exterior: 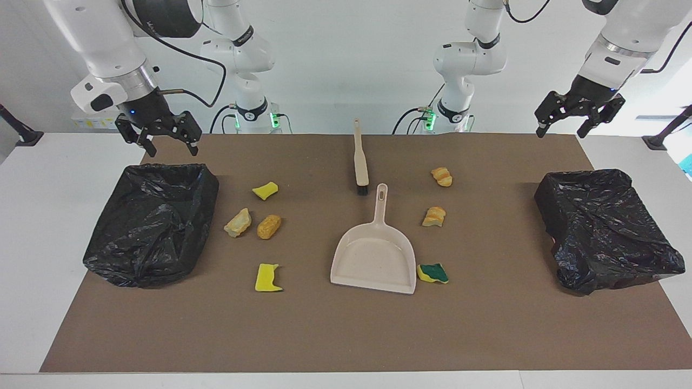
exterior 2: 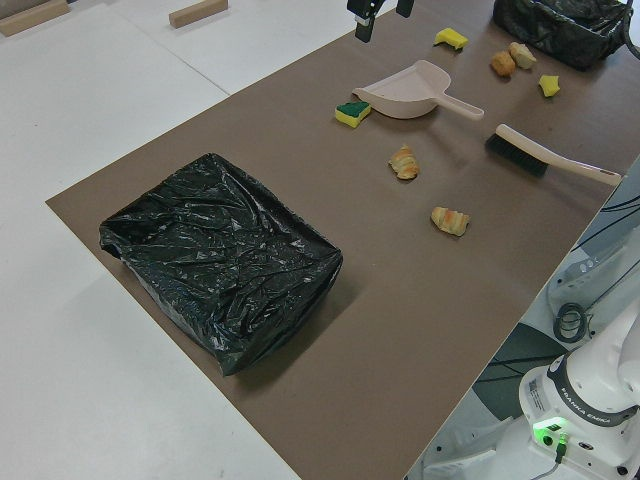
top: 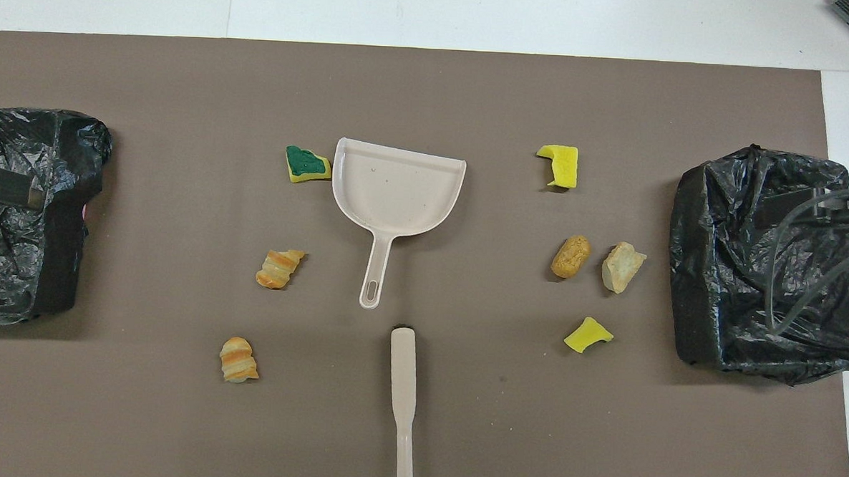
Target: Sweep and dump trash in bin
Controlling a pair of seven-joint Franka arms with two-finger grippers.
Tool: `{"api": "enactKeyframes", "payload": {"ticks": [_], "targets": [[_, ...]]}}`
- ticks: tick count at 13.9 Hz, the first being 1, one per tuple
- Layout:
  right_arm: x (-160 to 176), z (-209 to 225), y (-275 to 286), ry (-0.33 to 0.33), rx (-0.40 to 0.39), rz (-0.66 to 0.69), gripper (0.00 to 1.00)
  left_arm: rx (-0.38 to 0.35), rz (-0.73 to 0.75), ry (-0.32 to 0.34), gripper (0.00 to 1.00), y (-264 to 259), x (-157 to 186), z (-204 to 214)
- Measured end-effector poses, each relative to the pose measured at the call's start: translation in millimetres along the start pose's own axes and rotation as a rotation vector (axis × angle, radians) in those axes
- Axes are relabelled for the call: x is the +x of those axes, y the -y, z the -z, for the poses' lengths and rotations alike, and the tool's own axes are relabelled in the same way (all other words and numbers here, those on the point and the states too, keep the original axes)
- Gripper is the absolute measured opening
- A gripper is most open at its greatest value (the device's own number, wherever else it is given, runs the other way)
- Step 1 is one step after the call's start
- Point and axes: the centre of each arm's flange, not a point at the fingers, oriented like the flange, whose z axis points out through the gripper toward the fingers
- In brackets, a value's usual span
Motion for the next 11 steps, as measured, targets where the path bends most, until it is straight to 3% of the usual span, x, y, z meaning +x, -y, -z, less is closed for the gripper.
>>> {"api": "enactKeyframes", "payload": {"ticks": [11], "targets": [[0.0, 0.2, -3.6, 0.000, -0.029, -0.022, 1.00, 0.000, -0.009, -0.001, 1.00, -4.2, 0.1, 0.1]]}}
